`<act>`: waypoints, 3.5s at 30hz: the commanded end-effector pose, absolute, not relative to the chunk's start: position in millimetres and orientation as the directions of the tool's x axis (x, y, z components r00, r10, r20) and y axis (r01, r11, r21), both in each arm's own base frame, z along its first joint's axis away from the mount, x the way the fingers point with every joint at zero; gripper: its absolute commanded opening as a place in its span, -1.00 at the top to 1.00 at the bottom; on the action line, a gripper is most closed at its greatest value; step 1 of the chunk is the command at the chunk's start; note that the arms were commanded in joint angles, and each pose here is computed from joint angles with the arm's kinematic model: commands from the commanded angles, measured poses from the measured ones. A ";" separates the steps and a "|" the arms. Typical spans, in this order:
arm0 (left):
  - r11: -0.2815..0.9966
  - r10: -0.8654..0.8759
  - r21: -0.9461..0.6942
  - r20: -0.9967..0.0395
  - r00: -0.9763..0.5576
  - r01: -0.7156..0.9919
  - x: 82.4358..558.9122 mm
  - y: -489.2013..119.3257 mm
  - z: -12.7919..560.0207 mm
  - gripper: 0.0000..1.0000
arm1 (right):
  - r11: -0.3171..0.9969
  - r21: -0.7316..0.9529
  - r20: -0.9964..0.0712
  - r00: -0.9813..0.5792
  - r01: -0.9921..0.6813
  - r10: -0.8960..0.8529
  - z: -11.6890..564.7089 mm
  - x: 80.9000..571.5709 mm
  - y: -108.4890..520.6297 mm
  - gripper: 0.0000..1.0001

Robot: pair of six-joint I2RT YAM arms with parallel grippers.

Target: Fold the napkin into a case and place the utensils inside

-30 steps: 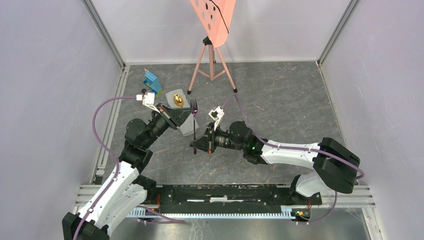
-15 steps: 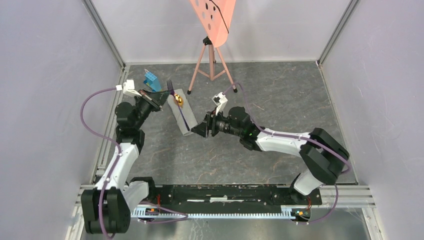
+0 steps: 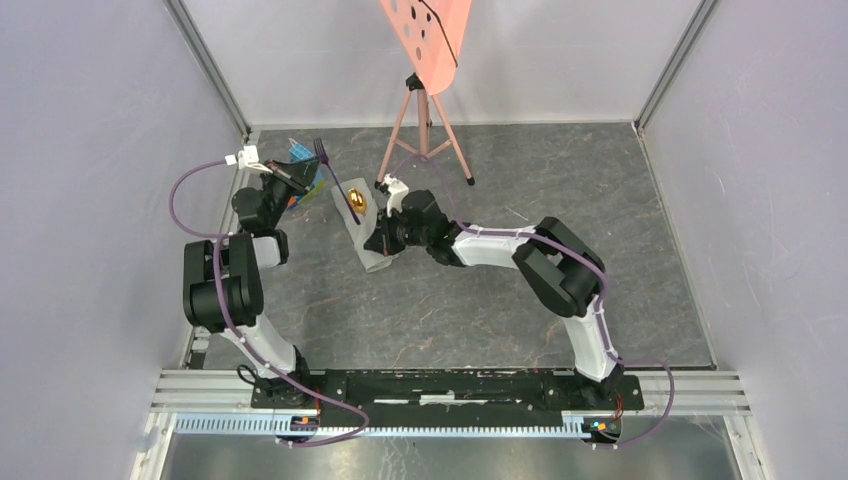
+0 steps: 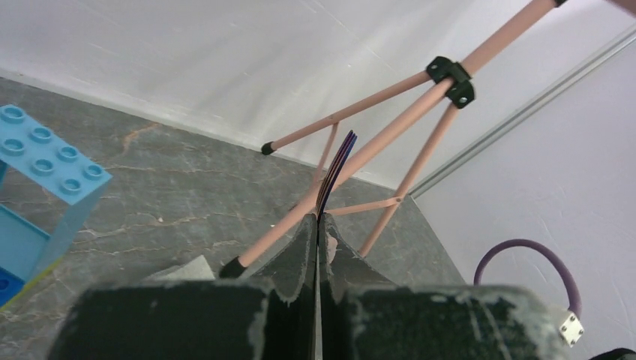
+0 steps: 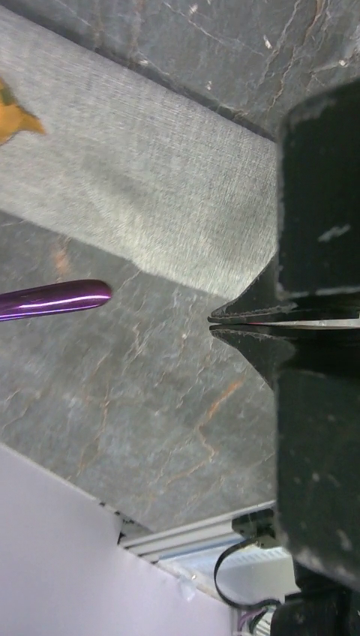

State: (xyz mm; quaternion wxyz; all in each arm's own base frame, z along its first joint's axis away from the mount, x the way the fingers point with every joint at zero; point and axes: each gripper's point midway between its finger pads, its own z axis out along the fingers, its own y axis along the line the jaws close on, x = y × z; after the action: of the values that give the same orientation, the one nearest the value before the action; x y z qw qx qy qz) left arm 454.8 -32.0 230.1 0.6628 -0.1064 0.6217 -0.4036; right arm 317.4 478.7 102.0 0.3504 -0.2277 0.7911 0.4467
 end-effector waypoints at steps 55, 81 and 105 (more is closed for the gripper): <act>0.722 -0.594 -0.563 -0.803 -0.057 0.403 498.5 -17.2 169.0 0.95 | 0.545 0.610 -0.668 -0.743 -0.575 -0.037 47.8 324.7 464.4 1.00; 0.674 -0.682 -0.716 -0.697 -0.222 0.182 484.6 -20.2 130.5 0.95 | 0.573 0.604 -0.657 -0.753 -0.554 -0.036 36.3 327.3 461.6 1.00; 0.542 -0.749 -0.838 -0.513 -0.419 0.056 455.2 -54.6 86.2 0.95 | 0.571 0.608 -0.652 -0.757 -0.552 -0.038 35.0 328.4 464.8 1.00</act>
State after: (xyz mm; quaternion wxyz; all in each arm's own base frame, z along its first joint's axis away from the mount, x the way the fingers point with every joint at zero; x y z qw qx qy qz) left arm 459.9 -39.3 73.5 0.4903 -0.2434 0.7459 -0.3794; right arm 322.5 459.3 31.4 0.2899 -0.1767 0.8393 0.4247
